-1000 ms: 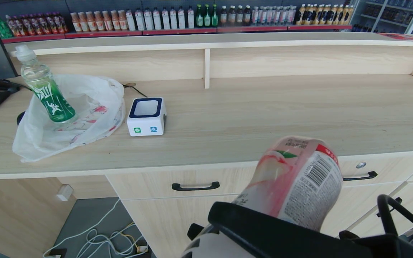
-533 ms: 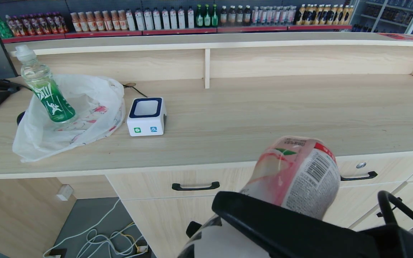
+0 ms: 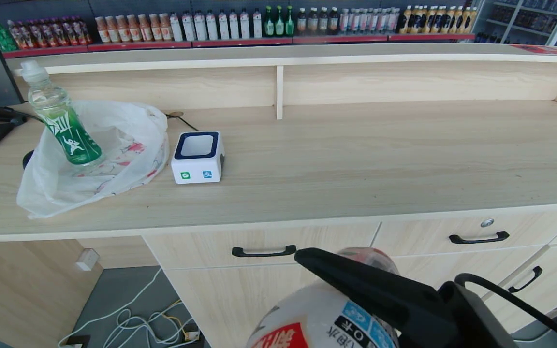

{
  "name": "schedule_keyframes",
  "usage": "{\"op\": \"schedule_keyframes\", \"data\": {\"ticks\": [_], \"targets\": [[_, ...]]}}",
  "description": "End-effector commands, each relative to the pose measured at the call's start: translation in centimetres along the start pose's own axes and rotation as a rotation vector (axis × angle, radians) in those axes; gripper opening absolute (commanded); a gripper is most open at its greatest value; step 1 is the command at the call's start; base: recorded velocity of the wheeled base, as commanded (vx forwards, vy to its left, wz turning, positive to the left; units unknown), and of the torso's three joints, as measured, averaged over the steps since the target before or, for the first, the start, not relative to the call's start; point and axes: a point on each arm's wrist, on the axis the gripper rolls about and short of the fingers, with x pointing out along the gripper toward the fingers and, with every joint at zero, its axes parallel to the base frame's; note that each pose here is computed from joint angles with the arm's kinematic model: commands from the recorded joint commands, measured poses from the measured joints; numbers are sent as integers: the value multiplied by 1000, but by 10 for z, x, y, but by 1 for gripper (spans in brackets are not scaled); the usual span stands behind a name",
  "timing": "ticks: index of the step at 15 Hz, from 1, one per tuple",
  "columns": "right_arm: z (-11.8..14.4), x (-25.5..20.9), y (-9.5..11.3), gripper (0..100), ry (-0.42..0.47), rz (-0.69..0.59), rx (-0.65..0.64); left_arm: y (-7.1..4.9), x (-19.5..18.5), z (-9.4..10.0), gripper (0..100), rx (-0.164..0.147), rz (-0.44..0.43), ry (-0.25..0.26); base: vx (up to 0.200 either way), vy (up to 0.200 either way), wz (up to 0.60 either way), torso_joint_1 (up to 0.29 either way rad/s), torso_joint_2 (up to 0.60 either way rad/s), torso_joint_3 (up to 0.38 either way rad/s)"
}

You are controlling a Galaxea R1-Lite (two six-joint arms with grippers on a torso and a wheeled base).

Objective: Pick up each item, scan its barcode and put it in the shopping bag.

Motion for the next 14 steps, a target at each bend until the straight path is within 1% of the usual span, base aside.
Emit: {"op": "schedule_keyframes", "data": {"ticks": [1, 3, 5, 6, 7, 8, 9, 10, 11, 12, 14], "targets": [[-4, -3, 9, 0, 56, 26, 118, 0, 0, 0, 100, 0, 0, 0, 0, 0, 0, 0, 0, 0], [-8, -3, 19, 0, 98, 46, 280, 0, 0, 0, 100, 0, 0, -2, 0, 0, 0, 0, 0, 0], [-11, -2, 24, 0, 111, 57, 402, 0, 0, 0, 100, 0, 0, 0, 0, 0, 0, 0, 0, 0], [-11, 0, 25, 0, 116, 52, 529, 0, 0, 0, 100, 0, 2, -2, 0, 0, 0, 0, 0, 0], [-14, 2, 28, 0, 133, 51, 588, 0, 0, 0, 100, 0, 2, -2, 0, 0, 0, 0, 0, 0], [-26, 1, 29, 0, 180, 38, 627, 0, 0, 0, 100, 0, 0, -2, 0, 0, 0, 0, 0, 0], [-38, 3, 25, 0, 208, 11, 623, 0, 0, 0, 100, 0, 0, -2, 0, 0, 0, 0, 0, 0], [-40, 4, 25, 0, 206, 7, 640, 0, 0, 0, 100, 0, 0, 0, 0, 0, 0, 0, 0, 0], [-43, 8, 27, 0, 219, -4, 716, 0, 0, 0, 100, 0, 0, -2, 0, 0, 0, 0, 0, 0], [-46, 16, 24, 0, 217, -44, 787, 0, 0, 0, 100, 0, 0, -2, 0, 0, 0, 0, 0, 0], [-62, 23, 11, 0, 234, -136, 850, 0, 0, 0, 100, 0, 0, 0, 0, 0, 0, 0, 0, 0]]}}
